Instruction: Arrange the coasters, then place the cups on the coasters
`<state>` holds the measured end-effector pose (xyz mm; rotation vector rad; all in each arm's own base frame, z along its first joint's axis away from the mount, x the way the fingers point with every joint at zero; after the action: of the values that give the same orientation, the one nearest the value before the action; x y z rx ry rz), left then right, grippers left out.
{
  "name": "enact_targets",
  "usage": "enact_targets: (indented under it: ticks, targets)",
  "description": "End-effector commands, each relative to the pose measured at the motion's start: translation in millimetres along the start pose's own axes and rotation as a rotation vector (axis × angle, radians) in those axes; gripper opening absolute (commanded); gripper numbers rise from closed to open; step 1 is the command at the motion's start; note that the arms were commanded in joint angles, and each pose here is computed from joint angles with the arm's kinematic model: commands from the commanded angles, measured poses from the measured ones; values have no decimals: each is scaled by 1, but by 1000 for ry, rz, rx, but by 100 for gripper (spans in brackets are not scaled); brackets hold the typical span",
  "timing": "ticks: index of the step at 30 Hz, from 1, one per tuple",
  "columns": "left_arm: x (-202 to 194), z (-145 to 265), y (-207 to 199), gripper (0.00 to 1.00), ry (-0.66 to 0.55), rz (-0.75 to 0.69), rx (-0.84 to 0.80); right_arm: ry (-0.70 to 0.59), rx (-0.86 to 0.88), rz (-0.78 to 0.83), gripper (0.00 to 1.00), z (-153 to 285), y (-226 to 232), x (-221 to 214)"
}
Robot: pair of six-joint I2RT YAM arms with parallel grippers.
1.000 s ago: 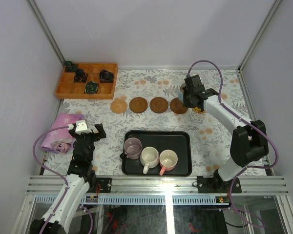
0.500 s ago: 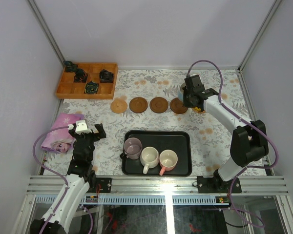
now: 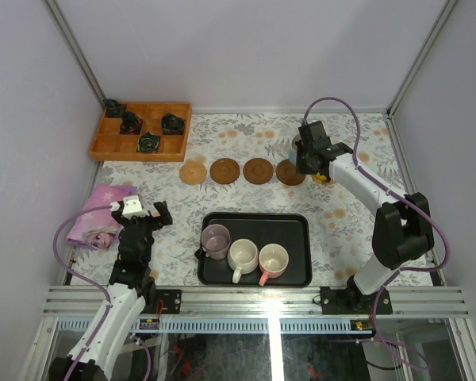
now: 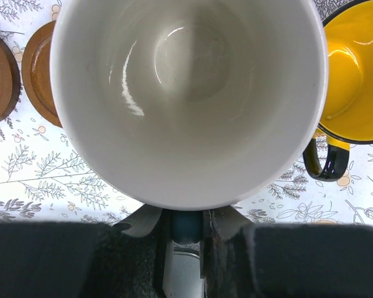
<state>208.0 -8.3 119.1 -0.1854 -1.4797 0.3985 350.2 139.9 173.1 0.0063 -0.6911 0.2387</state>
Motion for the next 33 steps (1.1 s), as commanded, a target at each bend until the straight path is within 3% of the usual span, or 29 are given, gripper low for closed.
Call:
enact_targets:
  ticks: [1, 33]
  targets:
    - [-22, 3, 13, 100, 15, 0, 31, -130, 4, -2, 0, 13, 3, 36]
    - [-22, 3, 13, 100, 14, 1, 32, -116, -53, -27, 0, 15, -3, 39]
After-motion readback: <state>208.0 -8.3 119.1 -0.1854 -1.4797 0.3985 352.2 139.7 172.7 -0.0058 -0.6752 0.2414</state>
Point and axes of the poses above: each gripper's point midway between its finger pads, its own z axis back along the fingers, its own y axis along the line the jaws close on, x = y × z, the point moved 6 cm from there along z, back along the fingers, and after that the axes turned 15 degrees about z, right-handed, at the moved point
